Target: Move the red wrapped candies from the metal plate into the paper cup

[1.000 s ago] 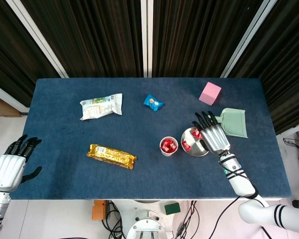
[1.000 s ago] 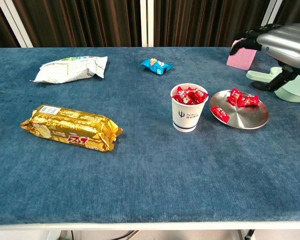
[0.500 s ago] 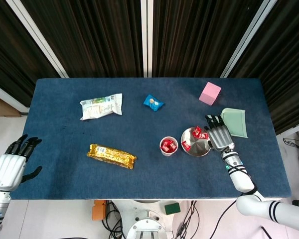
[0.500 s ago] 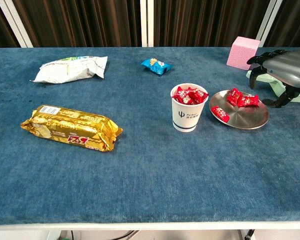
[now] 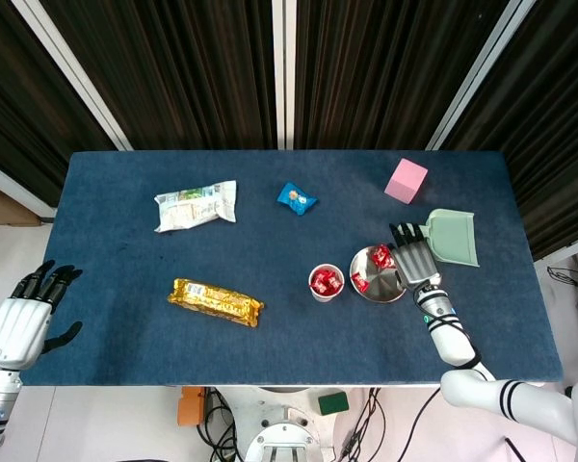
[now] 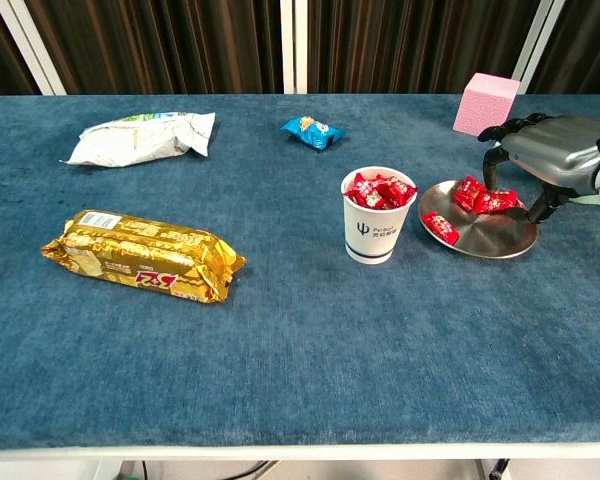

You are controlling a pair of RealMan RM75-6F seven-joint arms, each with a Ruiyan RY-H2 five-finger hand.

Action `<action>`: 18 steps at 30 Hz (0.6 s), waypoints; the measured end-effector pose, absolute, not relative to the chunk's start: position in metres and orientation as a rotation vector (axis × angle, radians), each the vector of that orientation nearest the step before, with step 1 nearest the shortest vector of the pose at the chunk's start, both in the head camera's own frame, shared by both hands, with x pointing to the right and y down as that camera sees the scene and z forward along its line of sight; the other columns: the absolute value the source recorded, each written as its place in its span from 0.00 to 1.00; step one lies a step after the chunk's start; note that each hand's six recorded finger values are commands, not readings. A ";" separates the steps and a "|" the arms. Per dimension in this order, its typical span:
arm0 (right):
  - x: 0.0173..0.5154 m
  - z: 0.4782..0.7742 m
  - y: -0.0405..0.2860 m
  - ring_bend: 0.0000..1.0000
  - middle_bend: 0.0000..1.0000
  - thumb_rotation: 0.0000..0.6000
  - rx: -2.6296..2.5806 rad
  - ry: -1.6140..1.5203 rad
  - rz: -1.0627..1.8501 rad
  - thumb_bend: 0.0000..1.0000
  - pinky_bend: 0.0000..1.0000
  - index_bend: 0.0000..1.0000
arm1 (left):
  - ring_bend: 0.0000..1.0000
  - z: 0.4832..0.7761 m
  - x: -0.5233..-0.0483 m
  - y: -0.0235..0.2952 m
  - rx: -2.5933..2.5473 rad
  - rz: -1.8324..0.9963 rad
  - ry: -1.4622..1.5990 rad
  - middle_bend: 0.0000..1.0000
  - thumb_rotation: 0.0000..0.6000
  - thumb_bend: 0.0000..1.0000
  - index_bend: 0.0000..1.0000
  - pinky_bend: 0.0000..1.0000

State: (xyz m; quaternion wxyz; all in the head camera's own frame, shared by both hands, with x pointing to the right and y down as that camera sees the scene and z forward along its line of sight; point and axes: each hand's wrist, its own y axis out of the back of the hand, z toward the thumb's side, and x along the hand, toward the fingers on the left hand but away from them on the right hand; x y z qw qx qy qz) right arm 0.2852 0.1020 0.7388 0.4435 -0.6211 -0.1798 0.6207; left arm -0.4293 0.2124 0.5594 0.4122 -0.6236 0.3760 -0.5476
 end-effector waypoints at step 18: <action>0.287 0.743 0.105 0.00 0.02 1.00 -1.518 -0.419 1.562 0.37 0.00 0.49 | 0.06 0.559 -0.430 0.212 -1.569 -1.378 0.947 0.15 1.00 0.18 0.18 0.20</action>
